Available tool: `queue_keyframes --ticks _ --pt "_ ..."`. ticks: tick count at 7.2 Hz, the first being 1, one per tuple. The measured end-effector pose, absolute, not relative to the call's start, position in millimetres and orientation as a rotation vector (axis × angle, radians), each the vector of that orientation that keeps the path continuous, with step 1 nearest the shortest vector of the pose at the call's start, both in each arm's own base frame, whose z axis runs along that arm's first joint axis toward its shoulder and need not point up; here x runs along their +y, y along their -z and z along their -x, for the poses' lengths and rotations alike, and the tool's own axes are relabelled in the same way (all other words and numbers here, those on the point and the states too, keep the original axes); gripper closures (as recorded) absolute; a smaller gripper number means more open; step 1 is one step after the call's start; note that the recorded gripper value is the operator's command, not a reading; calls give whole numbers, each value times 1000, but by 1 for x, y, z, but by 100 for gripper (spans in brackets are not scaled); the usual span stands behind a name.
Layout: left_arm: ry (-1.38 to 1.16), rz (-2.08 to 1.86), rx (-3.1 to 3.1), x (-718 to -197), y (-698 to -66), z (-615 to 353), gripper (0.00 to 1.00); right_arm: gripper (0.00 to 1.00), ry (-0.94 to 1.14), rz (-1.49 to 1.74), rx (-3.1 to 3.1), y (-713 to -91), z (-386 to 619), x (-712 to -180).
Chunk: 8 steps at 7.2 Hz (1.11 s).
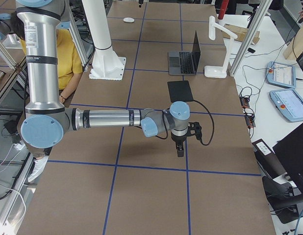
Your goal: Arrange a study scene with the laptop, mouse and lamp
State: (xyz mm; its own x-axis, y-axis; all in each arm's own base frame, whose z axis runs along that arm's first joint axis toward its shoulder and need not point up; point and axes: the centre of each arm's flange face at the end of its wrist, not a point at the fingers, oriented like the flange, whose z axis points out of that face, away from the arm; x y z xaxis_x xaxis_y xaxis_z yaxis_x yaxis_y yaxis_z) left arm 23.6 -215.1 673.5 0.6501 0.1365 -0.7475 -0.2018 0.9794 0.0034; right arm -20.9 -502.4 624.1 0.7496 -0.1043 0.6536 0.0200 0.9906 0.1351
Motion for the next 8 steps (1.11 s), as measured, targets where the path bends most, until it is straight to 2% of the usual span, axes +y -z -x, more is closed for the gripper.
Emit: queue_keyframes --ticks 3,5,8 --pt "-208 108 838 -218 -675 -35 0 0 129 -76 -692 -628 -25 -488" --pt "-202 165 794 -236 -667 -76 0 0 135 -71 -672 -630 -29 -487" --pt "-242 247 743 -224 -670 -110 0 0 136 -72 -668 -630 -30 -487"
